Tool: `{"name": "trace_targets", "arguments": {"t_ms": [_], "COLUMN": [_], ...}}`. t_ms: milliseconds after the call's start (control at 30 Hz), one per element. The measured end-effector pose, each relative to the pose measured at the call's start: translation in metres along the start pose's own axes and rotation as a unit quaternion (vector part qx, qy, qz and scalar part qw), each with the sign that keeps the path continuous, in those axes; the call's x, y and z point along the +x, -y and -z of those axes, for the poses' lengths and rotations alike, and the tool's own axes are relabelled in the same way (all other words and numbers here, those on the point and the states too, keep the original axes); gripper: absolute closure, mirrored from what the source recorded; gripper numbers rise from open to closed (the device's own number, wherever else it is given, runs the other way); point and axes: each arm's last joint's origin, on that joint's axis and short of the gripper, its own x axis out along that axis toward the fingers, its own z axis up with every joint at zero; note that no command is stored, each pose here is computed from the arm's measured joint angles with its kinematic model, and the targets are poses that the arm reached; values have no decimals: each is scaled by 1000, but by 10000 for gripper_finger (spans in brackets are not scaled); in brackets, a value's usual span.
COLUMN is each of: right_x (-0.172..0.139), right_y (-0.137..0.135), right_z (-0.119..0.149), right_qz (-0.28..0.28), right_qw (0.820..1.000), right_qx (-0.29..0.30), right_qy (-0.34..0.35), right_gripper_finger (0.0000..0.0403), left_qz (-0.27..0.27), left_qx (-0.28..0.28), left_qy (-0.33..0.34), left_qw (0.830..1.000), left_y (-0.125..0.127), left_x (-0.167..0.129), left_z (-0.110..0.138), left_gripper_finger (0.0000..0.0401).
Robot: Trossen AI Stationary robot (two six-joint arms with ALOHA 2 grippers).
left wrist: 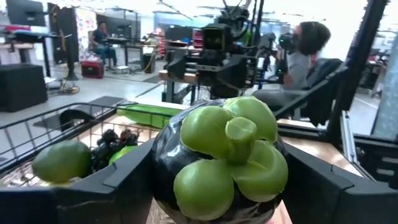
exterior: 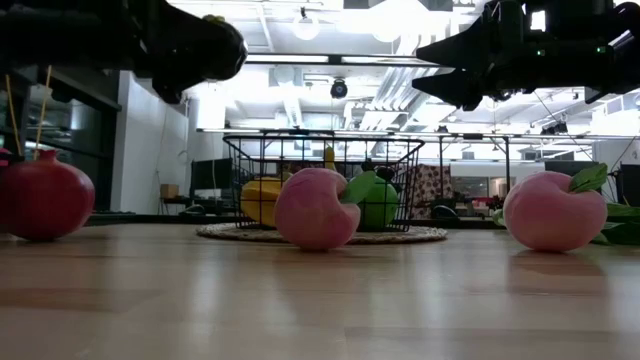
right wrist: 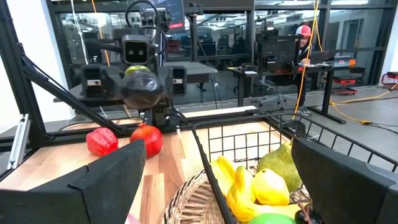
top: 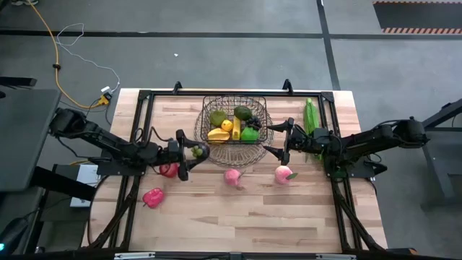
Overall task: Build produce basket
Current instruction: Put the mangosteen into the black wire basket
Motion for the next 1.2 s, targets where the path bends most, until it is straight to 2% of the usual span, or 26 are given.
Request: {"name": "trace_targets", "arguments": {"t_ms": [567,667,767,833,933,1067,1200], "right_x": [0,0,0,0,0,0,0], "right_y": [0,0,0,0,0,0,0], "right_z": [0,0,0,0,0,0,0], "right_qz": [0,0,0,0,0,0,0], "right_qw": [1000,1000,1000,1000,1000,1000,1000], "right_qx": [0,0,-1,0,0,0,0], "right_qy": [0,0,0,0,0,0,0], "right_gripper_finger": [10,10,10,10,10,10,10], "left_qz": [3,-5,-14,-44,-130,-220,-292], "left_qx": [-20,-57,-49,-32,-14,-16,-37], "left_qy": [5,22,3,-26,-79,-151,-219], "left_qw": [1000,998,999,998,988,964,930], "left_y": [-2,0,5,6,-1,-23,-48], "left_x": [1,4,17,29,50,76,93], "left_z": [-1,-8,-16,-24,-34,-45,-39], "left_gripper_finger": [131,128,126,126,126,125,125]}}
